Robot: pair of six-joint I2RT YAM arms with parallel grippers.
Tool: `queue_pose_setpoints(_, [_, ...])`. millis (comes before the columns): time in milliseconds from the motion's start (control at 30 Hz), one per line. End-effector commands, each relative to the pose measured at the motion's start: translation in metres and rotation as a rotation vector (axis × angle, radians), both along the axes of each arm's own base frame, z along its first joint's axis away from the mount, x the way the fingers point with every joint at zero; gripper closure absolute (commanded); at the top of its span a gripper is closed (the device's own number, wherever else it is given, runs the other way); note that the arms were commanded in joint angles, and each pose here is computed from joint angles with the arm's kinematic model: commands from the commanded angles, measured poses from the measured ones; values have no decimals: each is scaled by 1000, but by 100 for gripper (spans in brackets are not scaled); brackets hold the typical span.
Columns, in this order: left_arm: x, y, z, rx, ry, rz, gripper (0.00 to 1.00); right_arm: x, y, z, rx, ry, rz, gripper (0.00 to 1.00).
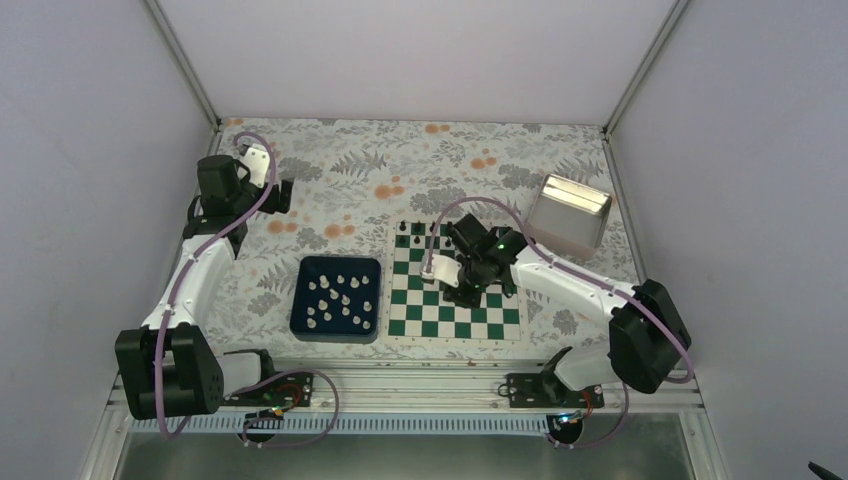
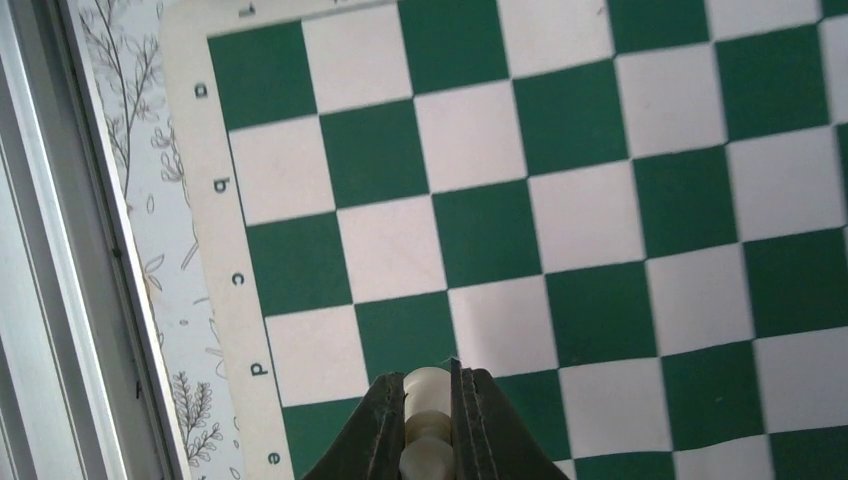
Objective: Set up the chess pieces on the board
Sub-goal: Place the chess piece on the chessboard.
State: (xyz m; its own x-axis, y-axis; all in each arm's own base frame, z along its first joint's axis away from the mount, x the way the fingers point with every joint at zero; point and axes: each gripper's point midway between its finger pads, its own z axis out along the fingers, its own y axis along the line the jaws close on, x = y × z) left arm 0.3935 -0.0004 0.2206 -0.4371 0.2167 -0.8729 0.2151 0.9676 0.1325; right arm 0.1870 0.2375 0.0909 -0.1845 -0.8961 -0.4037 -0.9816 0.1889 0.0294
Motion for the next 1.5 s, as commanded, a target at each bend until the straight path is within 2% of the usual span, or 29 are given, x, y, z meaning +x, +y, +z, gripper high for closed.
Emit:
queue_pose_setpoints(0, [1, 7, 2, 27, -20, 23, 0, -2, 0, -4, 49, -25, -11, 96])
queue_pose_setpoints(333, [0, 9, -1, 37, -11, 32, 0, -32, 2, -17, 42, 77, 46, 96])
queue_pose_setpoints(567, [2, 11, -4, 43, -4, 38, 0, -48, 3, -29, 9, 87, 96, 96])
queue_pose_setpoints(1467, [3, 13, -11, 52, 9, 43, 0, -54, 4, -61, -47, 59, 135, 96])
